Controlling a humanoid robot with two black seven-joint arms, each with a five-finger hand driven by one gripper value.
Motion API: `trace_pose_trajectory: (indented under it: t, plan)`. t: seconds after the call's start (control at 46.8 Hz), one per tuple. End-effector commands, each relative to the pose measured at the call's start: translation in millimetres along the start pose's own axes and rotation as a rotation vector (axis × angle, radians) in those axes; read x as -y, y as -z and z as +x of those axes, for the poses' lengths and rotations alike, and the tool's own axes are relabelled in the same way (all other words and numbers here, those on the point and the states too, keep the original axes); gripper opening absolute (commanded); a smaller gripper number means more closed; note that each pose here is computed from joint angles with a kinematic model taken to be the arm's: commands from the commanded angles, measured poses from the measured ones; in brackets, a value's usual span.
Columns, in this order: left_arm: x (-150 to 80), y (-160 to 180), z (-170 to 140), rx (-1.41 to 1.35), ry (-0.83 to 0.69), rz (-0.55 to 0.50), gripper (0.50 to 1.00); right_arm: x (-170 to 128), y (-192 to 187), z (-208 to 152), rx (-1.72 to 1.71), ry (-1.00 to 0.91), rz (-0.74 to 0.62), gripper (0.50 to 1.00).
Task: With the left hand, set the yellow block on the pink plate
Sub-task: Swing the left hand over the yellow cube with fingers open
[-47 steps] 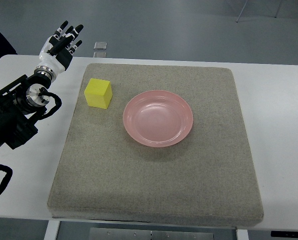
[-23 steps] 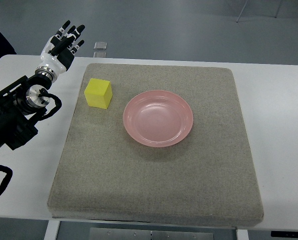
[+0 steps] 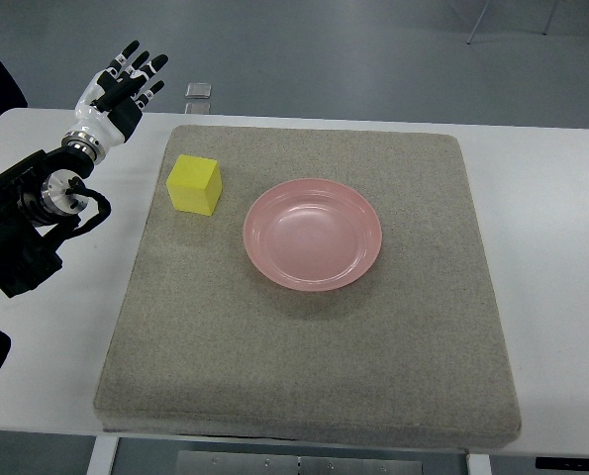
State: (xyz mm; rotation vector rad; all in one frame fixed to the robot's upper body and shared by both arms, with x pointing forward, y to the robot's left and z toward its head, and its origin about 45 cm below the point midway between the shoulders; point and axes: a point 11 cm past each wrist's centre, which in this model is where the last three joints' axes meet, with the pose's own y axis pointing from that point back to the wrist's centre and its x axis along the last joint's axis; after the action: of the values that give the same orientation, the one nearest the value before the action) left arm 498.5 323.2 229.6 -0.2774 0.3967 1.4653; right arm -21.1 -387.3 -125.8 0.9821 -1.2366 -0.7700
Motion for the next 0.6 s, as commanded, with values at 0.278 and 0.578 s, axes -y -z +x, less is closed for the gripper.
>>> trace_pose_trajectory:
  t: [0.278,0.578]
  plan:
    - [-9.1,-30.6,7.5,0.502,0.143,0.083,0.984,0.0,0.0,0.0,0.000,0.000,0.000,0.924]
    - [-22.4,-64.7,-29.5,0.936,0.401,0.126,0.984,0.0,0.0,0.0,0.000,0.000,0.000,0.924]
